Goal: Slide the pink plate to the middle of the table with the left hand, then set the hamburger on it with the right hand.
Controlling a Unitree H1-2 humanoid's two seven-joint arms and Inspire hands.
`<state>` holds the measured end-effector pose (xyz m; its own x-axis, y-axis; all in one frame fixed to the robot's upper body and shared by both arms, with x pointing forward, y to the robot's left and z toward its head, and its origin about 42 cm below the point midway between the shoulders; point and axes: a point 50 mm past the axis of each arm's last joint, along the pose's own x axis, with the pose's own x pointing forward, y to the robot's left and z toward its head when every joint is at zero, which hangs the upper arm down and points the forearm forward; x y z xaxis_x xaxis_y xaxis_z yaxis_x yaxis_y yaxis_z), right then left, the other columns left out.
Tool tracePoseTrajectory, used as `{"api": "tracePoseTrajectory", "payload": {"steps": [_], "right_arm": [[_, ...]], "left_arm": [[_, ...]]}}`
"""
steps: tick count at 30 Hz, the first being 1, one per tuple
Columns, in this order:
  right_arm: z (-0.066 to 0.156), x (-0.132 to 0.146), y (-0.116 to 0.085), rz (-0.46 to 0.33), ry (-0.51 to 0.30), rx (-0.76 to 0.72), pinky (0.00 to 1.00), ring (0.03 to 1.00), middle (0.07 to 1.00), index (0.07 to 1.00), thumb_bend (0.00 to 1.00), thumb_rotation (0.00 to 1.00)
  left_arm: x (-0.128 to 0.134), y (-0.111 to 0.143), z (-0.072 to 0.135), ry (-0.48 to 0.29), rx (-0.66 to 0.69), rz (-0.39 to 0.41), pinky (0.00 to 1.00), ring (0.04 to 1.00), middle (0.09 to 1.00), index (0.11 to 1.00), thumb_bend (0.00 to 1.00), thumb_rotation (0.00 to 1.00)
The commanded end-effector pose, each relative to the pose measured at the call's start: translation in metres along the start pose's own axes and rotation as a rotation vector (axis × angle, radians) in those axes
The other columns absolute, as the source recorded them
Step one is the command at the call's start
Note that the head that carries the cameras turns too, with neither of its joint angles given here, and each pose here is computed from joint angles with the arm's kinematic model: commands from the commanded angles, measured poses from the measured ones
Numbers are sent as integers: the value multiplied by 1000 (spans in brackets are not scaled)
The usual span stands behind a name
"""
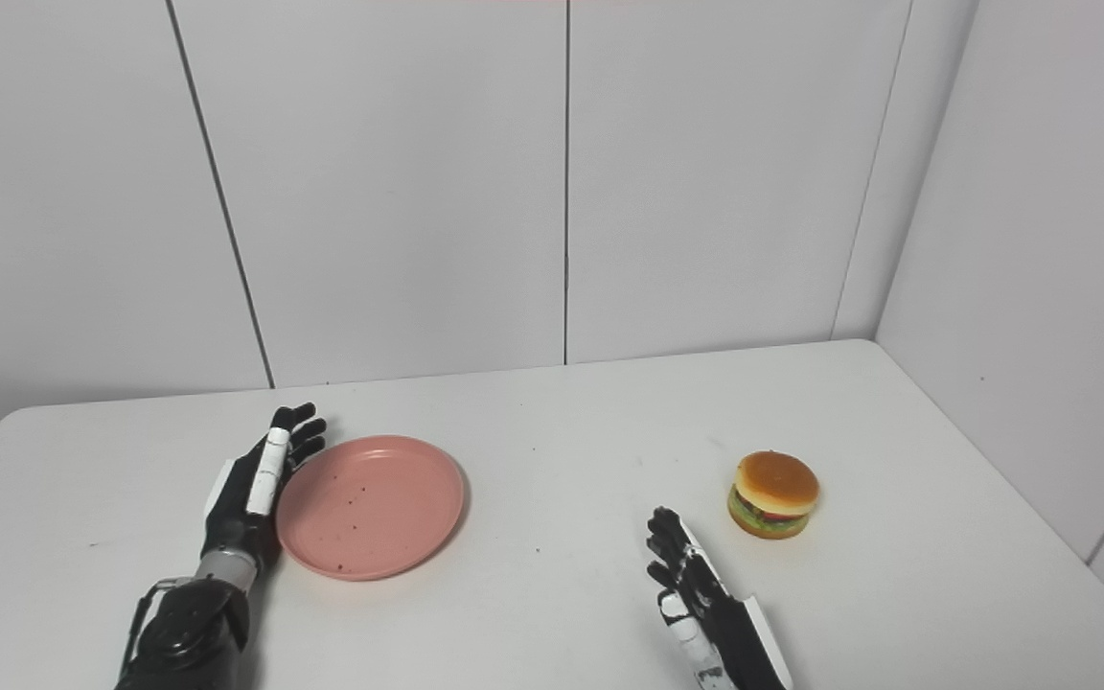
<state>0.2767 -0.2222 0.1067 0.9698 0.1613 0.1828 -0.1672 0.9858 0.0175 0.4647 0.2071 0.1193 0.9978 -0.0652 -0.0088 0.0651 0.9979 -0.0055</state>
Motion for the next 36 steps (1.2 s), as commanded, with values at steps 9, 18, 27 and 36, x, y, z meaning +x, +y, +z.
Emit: {"api": "tracePoseTrajectory", "payload": {"steps": [9,18,27,36], "right_arm": [[-4,26,29,56,28,51,937,950,949,942,859,872],[-3,26,32,52,29,51,932,948,945,938,861,860],[-3,26,39,56,28,35,930,946,945,942,861,875],[-4,26,41,54,33,41,934,952,953,947,855,880]], "left_arm": [[7,-44,22,-29,31,-66,877,889,852,833,847,950],[6,-67,31,-29,36,-99,857,896,865,834,822,956],[3,-73,30,-17,26,-110,869,900,870,835,800,955],[0,-66,23,-2,20,-104,966,926,877,837,827,944]]}}
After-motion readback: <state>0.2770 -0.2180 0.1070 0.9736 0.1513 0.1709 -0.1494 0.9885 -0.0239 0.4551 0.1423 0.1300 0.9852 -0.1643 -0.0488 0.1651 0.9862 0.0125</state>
